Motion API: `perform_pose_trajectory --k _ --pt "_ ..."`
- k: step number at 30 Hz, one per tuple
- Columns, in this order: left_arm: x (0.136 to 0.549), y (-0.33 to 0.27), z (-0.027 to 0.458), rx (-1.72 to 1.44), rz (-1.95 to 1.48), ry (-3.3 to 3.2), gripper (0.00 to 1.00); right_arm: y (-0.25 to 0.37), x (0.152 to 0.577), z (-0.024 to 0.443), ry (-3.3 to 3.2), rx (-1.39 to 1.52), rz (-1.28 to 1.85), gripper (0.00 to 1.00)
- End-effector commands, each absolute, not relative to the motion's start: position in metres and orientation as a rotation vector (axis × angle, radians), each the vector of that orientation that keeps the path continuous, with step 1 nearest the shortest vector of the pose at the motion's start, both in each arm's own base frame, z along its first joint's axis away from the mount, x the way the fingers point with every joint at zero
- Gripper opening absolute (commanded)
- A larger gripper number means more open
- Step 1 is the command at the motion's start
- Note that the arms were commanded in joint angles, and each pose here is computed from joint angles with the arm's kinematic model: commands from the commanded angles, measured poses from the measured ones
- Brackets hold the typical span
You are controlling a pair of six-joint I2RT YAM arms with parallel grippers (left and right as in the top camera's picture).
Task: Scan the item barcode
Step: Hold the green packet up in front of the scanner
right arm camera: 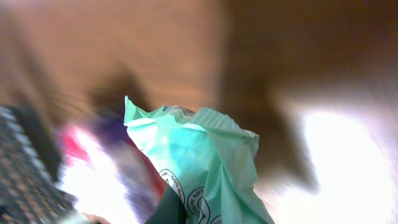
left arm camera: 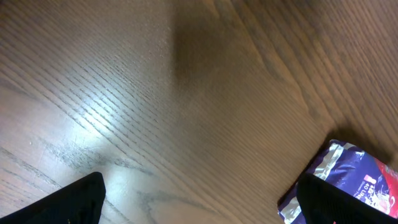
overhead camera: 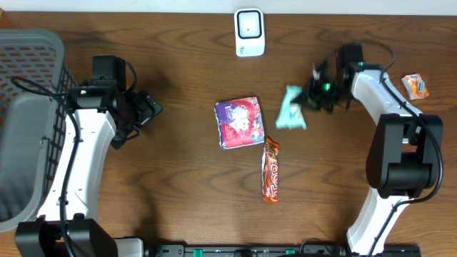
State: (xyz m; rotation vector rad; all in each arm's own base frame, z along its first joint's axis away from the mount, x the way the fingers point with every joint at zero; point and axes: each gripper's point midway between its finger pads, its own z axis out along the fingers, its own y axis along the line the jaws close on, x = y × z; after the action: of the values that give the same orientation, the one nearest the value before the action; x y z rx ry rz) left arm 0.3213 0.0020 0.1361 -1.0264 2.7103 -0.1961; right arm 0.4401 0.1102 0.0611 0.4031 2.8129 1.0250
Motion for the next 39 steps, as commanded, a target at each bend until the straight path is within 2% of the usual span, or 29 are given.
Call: perform_pose_trajectory --k 1,6,10,25,33,39 --pt "0.321 0.005 0.137 -1.026 -0.181 2.707 0.98 0.141 0.478 0.106 2.657 0.537 1.177 0.01" --pt "0.321 0.005 0.137 -1.026 -0.181 2.707 0.98 0.182 0.537 0.154 2.349 0.54 1.242 0.01" --pt "0.321 0.005 0.137 -1.026 -0.18 2.706 0.98 0.207 0.564 0.174 2.178 0.578 1.211 0.01" --pt "0.321 0.005 0.137 -1.026 -0.181 2.707 0.98 0.261 0.657 0.175 1.993 0.514 1.3 0.01" --pt "0.321 0.005 0.137 -1.026 -0.181 2.707 0.98 0.22 0.669 0.191 2.057 0.41 1.057 0.01" --pt "0.321 0.005 0.137 -1.026 -0.181 2.707 0.98 0.116 0.668 0.231 2.124 0.419 0.757 0.01"
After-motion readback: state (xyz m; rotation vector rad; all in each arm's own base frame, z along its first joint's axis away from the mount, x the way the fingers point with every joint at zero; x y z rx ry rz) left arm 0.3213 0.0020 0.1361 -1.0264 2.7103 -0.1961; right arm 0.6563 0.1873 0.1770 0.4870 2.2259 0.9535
